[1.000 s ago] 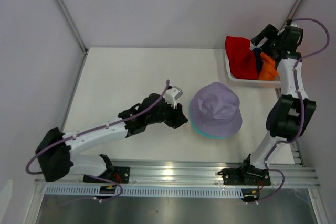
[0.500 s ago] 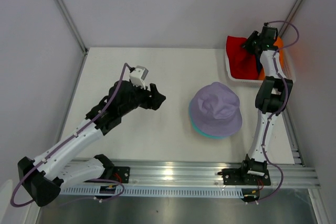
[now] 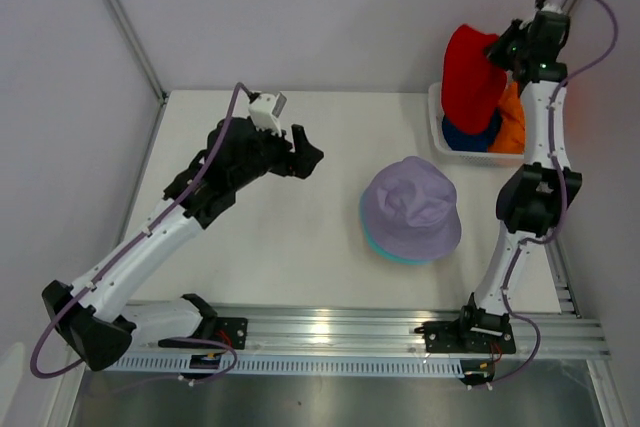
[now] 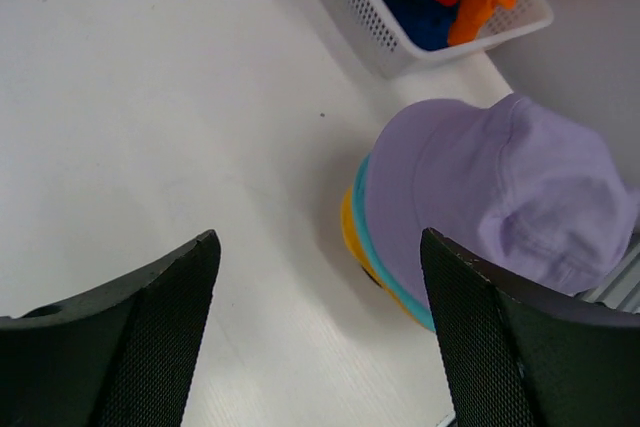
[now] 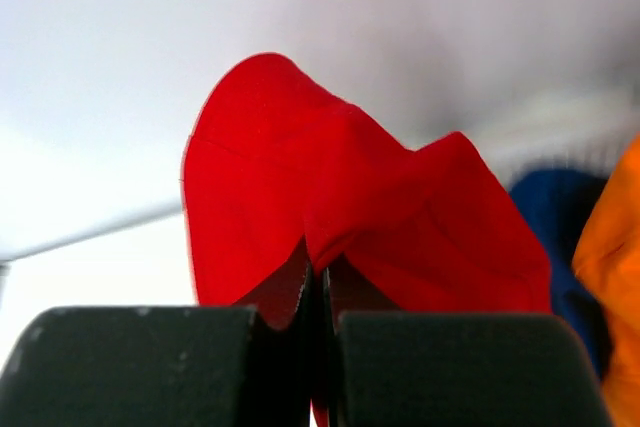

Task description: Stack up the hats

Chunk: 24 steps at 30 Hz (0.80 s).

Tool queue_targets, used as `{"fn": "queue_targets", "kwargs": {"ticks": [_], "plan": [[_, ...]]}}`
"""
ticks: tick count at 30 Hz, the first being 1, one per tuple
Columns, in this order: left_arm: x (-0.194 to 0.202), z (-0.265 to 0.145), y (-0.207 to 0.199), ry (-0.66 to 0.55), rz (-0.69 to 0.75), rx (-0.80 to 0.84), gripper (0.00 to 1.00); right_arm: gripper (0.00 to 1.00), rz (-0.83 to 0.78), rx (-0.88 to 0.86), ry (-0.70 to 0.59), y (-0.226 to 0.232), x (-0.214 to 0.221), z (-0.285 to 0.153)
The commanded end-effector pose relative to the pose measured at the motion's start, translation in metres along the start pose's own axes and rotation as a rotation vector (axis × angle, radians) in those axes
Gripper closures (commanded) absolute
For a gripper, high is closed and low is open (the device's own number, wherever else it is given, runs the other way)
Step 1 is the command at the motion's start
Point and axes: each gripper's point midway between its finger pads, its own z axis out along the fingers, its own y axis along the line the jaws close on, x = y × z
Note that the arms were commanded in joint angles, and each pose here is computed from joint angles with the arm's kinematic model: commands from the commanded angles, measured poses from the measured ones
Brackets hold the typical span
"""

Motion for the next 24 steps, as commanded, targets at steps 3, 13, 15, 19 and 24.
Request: {"fn": "queue_targets", "kwargs": {"ticks": [3, 13, 15, 19, 24], "plan": [[-0.056, -0.009, -0.035, -0.097, 0.007, 0.139, 0.12, 1.0, -0.21, -0.307, -0.31, 0.136, -0.127, -0.188], [-0.119, -0.023, -0.099, -0.191, -0.081, 0.416, 0.0, 1.0, -0.21, -0.433, -0.317, 0.199, -0.082, -0.337], [-0.123, -0.03, -0.111, -0.195, -0.085, 0.475, 0.01, 1.0, -0.205, -0.425, -0.297, 0.2, -0.072, -0.357], [-0.128, -0.045, -0.123, -0.223, -0.073, 0.525, 0.0, 1.0, -0.187, -0.401, -0.257, 0.195, -0.048, -0.393], [-0.129, -0.057, -0.136, -0.226, -0.064, 0.589, 0.01, 1.0, -0.149, -0.343, -0.104, 0.173, 0.002, -0.391]]}}
